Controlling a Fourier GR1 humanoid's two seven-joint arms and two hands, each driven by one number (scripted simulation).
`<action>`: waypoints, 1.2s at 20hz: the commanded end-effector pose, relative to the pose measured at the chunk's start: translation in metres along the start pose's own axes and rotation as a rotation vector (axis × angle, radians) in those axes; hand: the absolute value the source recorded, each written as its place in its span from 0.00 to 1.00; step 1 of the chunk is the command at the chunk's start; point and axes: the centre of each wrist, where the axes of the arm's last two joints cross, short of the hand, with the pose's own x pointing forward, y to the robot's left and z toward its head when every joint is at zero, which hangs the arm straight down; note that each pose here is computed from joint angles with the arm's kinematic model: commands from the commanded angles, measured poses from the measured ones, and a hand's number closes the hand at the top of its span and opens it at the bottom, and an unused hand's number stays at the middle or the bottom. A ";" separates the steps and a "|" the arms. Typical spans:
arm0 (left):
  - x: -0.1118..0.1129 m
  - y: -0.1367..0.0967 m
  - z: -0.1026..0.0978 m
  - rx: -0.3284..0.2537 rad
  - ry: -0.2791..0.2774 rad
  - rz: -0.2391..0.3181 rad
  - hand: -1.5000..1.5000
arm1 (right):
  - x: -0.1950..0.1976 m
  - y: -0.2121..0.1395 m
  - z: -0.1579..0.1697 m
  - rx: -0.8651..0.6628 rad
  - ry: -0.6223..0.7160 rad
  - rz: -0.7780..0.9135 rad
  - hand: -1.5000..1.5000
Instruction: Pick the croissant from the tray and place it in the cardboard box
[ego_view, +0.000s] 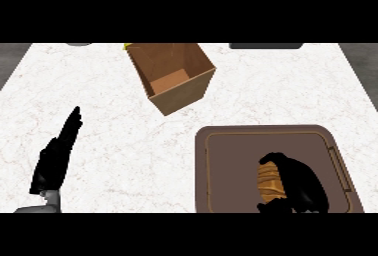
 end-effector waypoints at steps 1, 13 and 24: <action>0.000 -0.001 0.005 -0.017 0.000 -0.015 0.50 | -0.003 -0.003 -0.002 -0.120 -0.003 0.083 1.00; 0.007 -0.006 0.002 -0.004 -0.007 0.001 0.50 | 0.025 -0.044 -0.086 -0.275 0.023 0.214 1.00; 0.003 -0.007 0.008 -0.016 -0.001 0.001 0.50 | 0.062 -0.095 -0.042 -0.458 -0.169 0.107 1.00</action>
